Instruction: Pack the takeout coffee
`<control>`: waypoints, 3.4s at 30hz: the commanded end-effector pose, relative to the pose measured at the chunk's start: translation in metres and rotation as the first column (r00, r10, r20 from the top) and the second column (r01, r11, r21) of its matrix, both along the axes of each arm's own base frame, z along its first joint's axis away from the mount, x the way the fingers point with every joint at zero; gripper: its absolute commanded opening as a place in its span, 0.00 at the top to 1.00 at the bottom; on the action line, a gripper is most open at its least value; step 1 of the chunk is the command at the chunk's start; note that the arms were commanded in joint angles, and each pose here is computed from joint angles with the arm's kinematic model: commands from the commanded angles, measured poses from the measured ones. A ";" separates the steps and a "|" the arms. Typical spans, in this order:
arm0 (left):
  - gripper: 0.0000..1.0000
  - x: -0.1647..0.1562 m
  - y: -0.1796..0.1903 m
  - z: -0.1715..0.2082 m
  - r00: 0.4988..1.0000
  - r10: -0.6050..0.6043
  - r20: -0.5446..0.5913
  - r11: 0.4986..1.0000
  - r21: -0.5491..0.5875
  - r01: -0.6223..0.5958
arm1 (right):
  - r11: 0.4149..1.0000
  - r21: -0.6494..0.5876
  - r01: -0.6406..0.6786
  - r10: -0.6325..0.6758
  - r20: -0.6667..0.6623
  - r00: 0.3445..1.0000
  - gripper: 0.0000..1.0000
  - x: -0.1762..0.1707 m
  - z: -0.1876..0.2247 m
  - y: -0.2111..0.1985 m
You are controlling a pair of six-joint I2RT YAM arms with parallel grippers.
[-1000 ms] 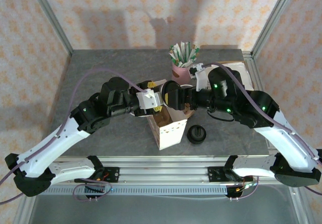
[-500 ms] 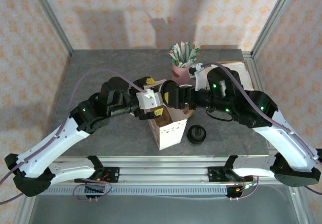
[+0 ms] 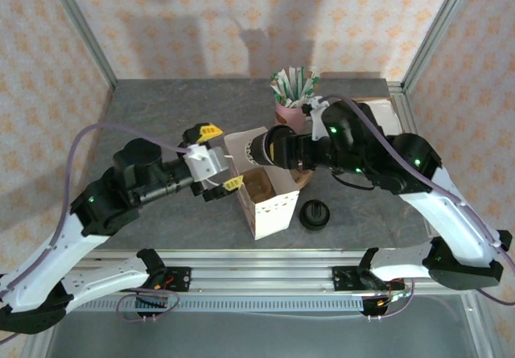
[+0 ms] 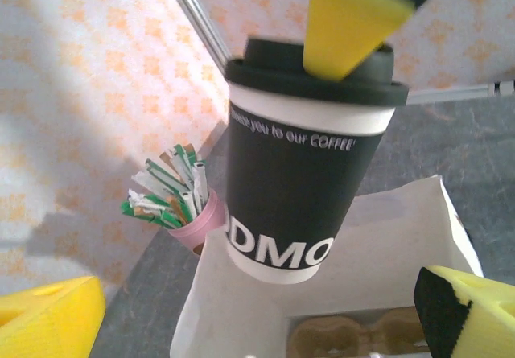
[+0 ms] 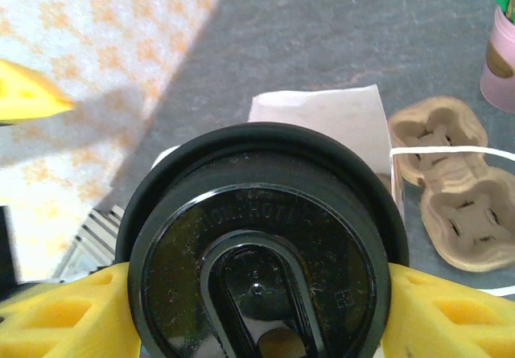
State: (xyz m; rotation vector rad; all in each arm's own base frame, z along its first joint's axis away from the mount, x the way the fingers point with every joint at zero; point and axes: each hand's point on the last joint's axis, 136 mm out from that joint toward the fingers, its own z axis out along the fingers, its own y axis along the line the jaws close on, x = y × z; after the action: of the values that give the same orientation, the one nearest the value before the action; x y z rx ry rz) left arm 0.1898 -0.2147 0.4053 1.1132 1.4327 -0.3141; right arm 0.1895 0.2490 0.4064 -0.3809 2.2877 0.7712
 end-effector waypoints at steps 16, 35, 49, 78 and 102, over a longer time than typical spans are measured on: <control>0.00 0.048 0.097 -0.032 0.707 0.545 -0.451 0.734 -0.151 -0.663 | 0.893 -0.449 -0.013 -0.054 -0.137 0.989 0.36 0.010 -0.055 0.008; 0.17 0.063 0.105 -0.085 0.544 0.592 -0.594 0.645 -0.055 -0.762 | 0.822 -0.568 -0.052 -0.124 -0.268 0.955 0.37 0.005 -0.098 0.022; 0.27 0.064 0.100 -0.101 0.516 0.586 -0.625 0.648 -0.021 -0.761 | 0.783 -0.618 -0.062 -0.183 -0.324 0.928 0.38 -0.005 -0.125 0.011; 0.50 0.060 0.081 -0.124 0.519 0.507 -0.688 0.703 -0.017 -0.711 | 0.775 -0.619 -0.132 -0.164 -0.398 0.902 0.40 -0.010 -0.165 0.022; 0.78 0.058 0.068 -0.139 0.505 0.469 -0.724 0.739 0.008 -0.674 | 0.802 -0.583 -0.130 -0.159 -0.418 0.894 0.41 0.001 -0.187 0.028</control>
State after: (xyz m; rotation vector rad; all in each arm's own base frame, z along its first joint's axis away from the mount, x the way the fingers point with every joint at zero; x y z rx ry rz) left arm 0.2456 -0.1440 0.2689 0.1876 2.2603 -0.4319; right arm 0.1901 0.2811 0.2111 -0.5053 2.9898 0.0499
